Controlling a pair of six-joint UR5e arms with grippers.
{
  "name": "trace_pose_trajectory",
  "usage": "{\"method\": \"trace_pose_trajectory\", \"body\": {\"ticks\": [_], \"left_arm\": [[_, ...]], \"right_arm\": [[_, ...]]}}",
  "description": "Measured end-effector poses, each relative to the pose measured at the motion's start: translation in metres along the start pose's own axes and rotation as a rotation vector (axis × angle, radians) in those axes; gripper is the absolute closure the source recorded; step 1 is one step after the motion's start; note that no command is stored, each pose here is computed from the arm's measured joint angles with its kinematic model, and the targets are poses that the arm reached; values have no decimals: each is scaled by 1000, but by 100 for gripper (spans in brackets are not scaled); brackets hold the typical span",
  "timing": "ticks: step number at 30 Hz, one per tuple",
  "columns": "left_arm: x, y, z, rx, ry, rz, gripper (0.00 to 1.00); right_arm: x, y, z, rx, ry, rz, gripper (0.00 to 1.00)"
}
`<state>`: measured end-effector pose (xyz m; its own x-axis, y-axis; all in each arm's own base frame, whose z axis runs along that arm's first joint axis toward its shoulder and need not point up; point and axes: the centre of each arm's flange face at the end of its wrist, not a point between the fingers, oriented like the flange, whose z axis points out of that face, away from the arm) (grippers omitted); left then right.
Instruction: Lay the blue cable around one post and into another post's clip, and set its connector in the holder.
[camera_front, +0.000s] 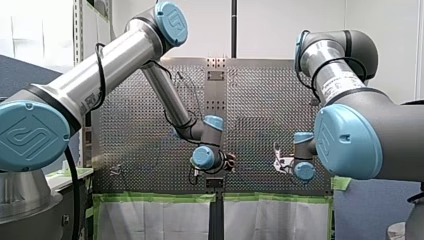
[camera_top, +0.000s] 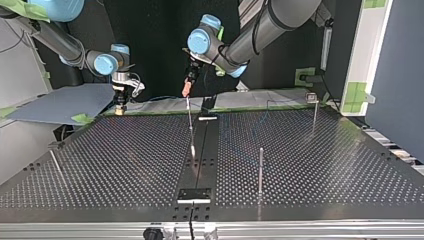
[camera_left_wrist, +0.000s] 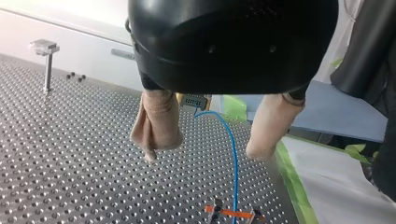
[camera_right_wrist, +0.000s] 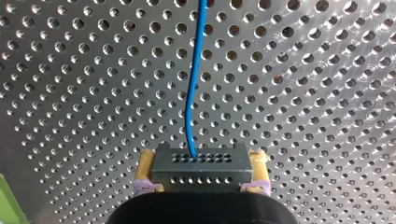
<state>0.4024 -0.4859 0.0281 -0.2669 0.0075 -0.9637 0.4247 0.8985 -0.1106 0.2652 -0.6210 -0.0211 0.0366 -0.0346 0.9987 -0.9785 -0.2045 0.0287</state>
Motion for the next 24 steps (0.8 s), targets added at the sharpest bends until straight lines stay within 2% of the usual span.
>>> {"method": "trace_pose_trajectory", "body": {"ticks": [7, 18, 24], "left_arm": [[0, 1, 0, -3, 2, -42, 0], [0, 2, -1, -9, 7, -47, 0], [2, 3, -3, -27, 23, -51, 0]], "right_arm": [[0, 0, 0, 0, 1, 1, 100], [0, 0, 0, 0, -1, 0, 100], [0, 0, 0, 0, -1, 0, 100]]}}
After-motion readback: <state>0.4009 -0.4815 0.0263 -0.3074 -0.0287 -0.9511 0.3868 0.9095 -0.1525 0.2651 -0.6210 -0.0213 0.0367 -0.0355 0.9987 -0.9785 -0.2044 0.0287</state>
